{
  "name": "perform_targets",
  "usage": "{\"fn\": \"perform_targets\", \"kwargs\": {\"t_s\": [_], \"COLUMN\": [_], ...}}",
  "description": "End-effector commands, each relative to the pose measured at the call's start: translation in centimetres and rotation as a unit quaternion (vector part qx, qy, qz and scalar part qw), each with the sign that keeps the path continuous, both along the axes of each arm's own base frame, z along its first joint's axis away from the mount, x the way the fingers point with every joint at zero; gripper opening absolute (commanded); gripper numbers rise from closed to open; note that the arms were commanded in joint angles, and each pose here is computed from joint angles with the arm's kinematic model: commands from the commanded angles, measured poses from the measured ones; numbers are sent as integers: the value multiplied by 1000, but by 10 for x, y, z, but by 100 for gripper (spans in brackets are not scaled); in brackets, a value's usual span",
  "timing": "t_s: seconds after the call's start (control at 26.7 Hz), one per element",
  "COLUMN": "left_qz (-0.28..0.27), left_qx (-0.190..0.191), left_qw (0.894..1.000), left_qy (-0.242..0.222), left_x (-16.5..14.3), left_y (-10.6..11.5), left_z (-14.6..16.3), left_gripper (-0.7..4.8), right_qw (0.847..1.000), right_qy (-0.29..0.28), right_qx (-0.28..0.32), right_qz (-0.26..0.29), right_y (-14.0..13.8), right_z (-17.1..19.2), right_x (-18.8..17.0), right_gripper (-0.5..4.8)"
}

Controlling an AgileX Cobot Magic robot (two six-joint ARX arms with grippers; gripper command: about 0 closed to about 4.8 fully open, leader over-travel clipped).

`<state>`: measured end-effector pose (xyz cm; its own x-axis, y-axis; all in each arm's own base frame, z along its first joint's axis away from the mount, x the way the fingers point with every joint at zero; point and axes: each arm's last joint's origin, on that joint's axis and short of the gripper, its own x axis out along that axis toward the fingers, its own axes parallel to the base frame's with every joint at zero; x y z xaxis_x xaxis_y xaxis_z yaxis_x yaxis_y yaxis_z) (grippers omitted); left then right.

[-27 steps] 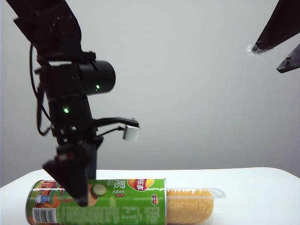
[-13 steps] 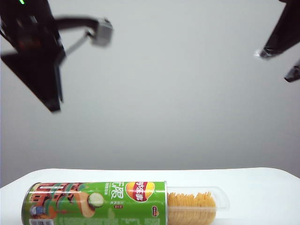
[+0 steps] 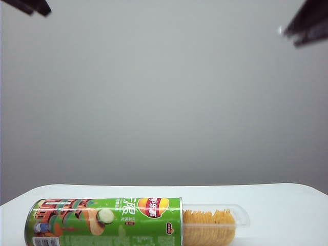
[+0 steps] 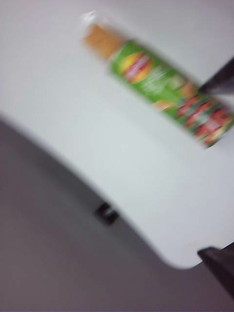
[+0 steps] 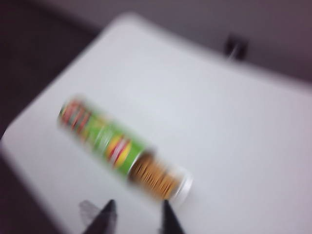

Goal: Pick up the green tub of chips from the desk, pull out the transparent container with the chips inside partially, and then place the chips back on the desk.

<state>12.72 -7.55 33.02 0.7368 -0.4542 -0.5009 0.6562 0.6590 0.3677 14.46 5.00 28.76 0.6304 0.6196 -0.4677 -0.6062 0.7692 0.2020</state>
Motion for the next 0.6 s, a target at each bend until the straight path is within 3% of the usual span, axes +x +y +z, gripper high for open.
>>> {"fn": "perform_targets", "kwargs": {"t_s": [0.04, 0.11, 0.23, 0.34, 0.49, 0.6], "left_qz": [52, 90, 131, 153, 153, 150], "left_qx": [-74, -120, -168, -210, -231, -266], "left_qw": [993, 983, 968, 953, 944, 929], "left_qy": [-72, -102, -133, -157, -178, -208], "left_x": [-9, -15, -18, -22, -28, -33], "left_y": [17, 29, 39, 44, 46, 48], "left_z": [-3, -13, -25, -39, -55, -66], "left_gripper": [335, 335, 335, 324, 231, 214], "right_qw": [991, 979, 963, 949, 939, 926], "right_qy": [-104, -174, -218, -234, -231, -245], "right_qx": [22, 48, 107, 149, 186, 211], "right_qz": [-85, -98, -118, -149, -176, -196], "right_y": [-6, -9, -11, -13, -16, -18], "right_z": [23, 30, 27, 12, -18, -33], "right_x": [-5, -13, -18, -20, -25, -30], "right_gripper": [89, 78, 51, 49, 47, 39]}}
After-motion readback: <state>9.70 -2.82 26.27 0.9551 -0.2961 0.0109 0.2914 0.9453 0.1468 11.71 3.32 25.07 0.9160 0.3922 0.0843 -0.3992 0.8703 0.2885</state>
